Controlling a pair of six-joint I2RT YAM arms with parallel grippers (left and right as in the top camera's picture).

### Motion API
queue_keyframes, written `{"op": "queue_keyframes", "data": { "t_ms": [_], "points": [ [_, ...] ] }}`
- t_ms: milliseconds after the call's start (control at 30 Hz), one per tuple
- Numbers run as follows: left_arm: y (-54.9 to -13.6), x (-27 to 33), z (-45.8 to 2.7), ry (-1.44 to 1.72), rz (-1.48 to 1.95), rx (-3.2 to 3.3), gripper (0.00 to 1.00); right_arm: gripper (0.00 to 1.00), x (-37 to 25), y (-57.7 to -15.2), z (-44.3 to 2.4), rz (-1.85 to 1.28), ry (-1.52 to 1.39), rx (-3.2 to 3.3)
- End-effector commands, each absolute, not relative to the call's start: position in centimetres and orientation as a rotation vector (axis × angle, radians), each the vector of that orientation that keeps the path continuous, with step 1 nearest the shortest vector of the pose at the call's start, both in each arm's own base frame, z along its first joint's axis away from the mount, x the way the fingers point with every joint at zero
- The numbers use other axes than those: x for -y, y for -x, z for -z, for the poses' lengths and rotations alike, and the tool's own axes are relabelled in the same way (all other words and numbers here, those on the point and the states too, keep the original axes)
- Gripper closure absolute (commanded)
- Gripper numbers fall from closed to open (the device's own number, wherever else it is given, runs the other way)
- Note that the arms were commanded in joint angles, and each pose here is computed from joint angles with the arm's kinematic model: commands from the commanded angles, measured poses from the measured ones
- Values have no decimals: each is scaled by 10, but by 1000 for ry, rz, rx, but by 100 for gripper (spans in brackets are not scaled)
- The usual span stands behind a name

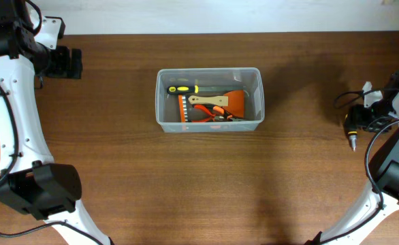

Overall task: Pack container
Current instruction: 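Withdraw right gripper and move to the yellow-black screwdriver, then grasp the screwdriver's yellow handle with the right gripper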

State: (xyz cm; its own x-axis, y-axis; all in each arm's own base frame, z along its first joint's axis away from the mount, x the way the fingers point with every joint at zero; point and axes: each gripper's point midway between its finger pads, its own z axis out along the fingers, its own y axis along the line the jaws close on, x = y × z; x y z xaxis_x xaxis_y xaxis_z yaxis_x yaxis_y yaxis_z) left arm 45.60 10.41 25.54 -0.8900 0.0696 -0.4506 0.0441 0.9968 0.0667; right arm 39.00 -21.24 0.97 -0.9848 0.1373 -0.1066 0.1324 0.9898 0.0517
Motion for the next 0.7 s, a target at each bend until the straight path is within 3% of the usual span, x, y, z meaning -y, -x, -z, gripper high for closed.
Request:
{"op": "queue_keyframes", "data": {
  "t_ms": [0,300,467,667],
  "points": [
    [-453,-103,-273,-67,-78,-2626,1,42,203,-385,3,-63,-171,-3053],
    [-453,-103,-273,-67,-78,-2626,1,60,184,-378,26,-80,-175,-3078],
    [-453,-103,-273,-67,-78,-2626,1,62,180,-392,13,-70,-237,-3045],
    [-453,-103,-273,-67,-78,-2626,1,87,166,-431,-43,-32,-169,-2960]
  ]
}}
